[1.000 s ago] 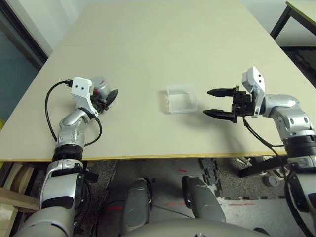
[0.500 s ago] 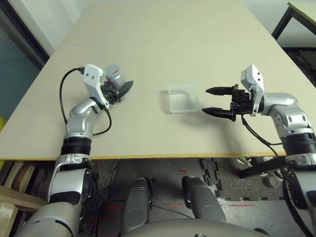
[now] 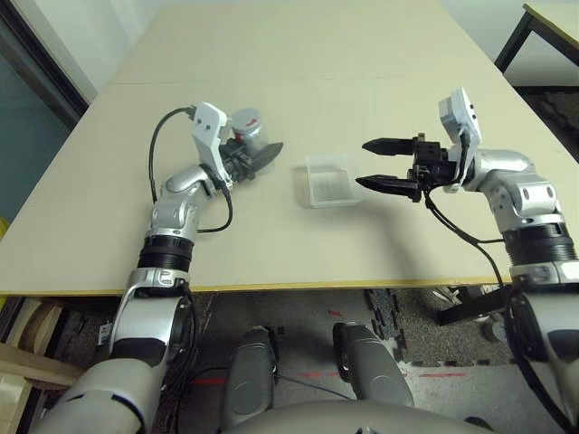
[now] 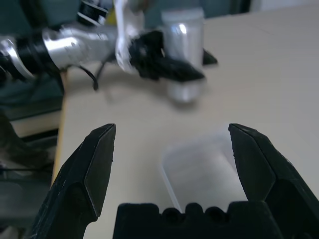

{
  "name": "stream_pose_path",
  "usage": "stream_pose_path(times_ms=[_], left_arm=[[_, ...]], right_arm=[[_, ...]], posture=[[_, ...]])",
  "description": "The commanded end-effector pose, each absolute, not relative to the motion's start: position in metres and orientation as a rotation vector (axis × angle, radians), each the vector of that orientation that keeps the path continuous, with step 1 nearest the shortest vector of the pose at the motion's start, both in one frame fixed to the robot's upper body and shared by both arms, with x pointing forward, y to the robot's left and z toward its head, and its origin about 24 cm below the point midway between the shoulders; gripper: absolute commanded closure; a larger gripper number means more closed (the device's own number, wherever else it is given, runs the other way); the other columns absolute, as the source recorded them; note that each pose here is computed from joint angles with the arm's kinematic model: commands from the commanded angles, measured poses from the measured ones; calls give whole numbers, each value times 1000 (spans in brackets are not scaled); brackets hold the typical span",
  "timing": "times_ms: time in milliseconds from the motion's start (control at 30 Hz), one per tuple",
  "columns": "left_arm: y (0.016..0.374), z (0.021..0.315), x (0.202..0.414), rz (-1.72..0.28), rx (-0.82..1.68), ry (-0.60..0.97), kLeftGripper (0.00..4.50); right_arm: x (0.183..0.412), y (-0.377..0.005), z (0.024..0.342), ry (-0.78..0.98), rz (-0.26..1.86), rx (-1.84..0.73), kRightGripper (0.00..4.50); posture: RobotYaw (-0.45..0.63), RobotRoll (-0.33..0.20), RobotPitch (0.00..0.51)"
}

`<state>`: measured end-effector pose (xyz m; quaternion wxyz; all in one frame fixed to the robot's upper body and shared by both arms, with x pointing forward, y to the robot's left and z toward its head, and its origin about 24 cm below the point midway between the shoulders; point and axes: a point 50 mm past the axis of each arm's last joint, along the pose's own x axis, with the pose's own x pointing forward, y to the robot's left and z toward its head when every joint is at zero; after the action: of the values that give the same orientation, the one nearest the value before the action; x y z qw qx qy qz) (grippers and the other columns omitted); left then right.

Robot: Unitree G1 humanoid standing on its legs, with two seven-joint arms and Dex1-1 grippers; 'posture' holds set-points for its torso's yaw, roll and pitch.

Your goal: Pour the medicine from the bottle into the box.

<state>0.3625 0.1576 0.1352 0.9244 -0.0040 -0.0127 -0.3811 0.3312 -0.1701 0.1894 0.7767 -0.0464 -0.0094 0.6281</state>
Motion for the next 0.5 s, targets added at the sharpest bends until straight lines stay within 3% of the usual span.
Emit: stream_pose_path(times_ms=[33,500], left_arm=[[146,136,365,-828,2,-11,1769],[112,136,361,-1006,44,39,1769]], right_arm=[[332,-158,201,-59,1408,-88,0],[361,-119,203,-73,1383,-158,0]], posture=[[-174,0,109],[-178,0,102]])
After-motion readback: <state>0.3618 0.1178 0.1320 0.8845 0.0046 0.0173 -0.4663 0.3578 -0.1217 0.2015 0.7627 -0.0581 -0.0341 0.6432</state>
